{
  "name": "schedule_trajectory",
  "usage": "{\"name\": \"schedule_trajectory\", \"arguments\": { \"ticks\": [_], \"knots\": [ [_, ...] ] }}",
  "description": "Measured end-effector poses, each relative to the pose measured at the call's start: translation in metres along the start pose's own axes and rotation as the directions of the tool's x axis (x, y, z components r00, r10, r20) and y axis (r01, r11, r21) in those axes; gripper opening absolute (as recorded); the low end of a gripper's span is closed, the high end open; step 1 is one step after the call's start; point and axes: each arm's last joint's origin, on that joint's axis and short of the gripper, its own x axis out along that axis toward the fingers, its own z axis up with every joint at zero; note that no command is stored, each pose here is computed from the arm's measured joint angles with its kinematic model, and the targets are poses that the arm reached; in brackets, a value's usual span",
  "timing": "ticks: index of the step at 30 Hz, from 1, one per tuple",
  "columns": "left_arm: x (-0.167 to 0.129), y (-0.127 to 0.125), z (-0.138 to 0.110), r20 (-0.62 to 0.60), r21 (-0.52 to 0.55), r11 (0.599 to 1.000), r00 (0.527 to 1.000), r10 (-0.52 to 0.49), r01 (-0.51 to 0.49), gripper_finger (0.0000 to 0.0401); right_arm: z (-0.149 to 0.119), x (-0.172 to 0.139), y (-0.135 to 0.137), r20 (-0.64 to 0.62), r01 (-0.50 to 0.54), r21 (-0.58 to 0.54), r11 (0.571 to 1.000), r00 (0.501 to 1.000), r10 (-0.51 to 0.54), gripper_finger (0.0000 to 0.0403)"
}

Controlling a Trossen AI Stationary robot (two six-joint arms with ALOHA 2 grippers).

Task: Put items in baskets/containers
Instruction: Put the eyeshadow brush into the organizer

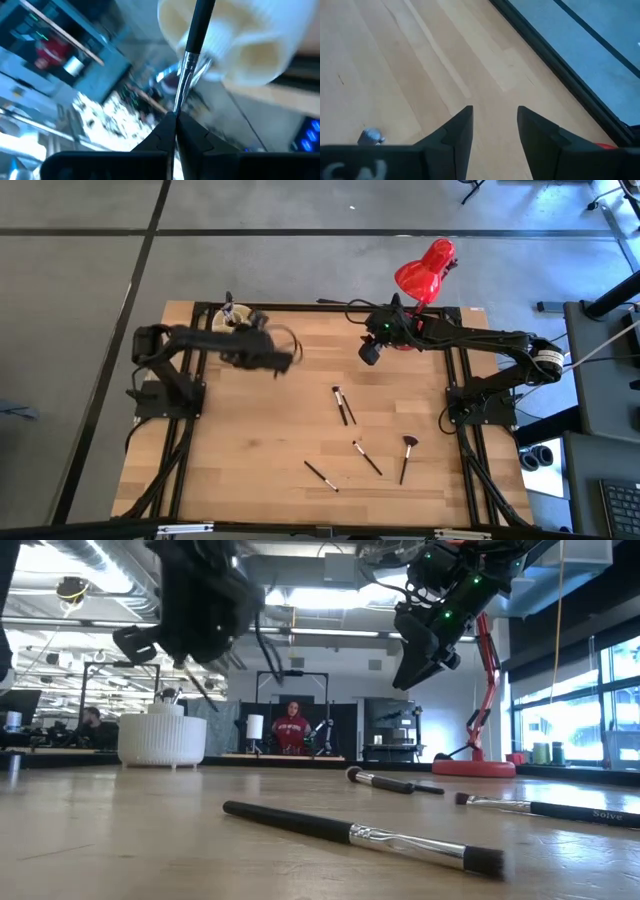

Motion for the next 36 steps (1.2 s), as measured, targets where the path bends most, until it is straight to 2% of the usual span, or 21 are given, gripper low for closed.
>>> {"name": "schedule_trajectory", "arguments": {
  "ticks": [5,9,14,20,31,36],
  "knots": [
    [0.040,0.018,-0.015,-0.156,0.047,0.999,0.988,0.015,-0.007,0.0005,0.000,0.000,0.000,0.000,0.000,-0.005,1.000,1.000,0.000,0.0154],
    [0.054,0.029,-0.025,-0.222,0.035,0.999,0.975,0.033,-0.026,0.0007,0.000,0.000,0.000,0.000,0.000,-0.009,1.000,1.000,0.000,0.0154],
    [0.061,0.040,-0.032,-0.241,0.023,1.000,0.970,0.009,-0.003,0.0004,0.000,0.000,0.000,0.000,0.000,-0.008,1.000,1.000,0.000,0.0154],
    [0.071,0.040,-0.037,-0.244,0.080,0.993,0.967,-0.070,0.091,0.0010,-0.002,0.007,0.001,-0.025,0.002,-0.012,1.000,1.000,-0.002,0.0154],
    [0.091,0.042,-0.047,-0.285,0.059,0.984,0.948,-0.144,0.167,0.0005,-0.007,0.019,0.003,-0.072,0.005,-0.022,1.000,0.997,-0.006,0.0154],
    [0.098,0.040,-0.049,-0.250,0.154,0.945,0.937,-0.244,0.287,0.0005,-0.007,0.019,0.003,-0.072,0.005,-0.021,1.000,0.997,-0.006,0.0154]
  ]
}}
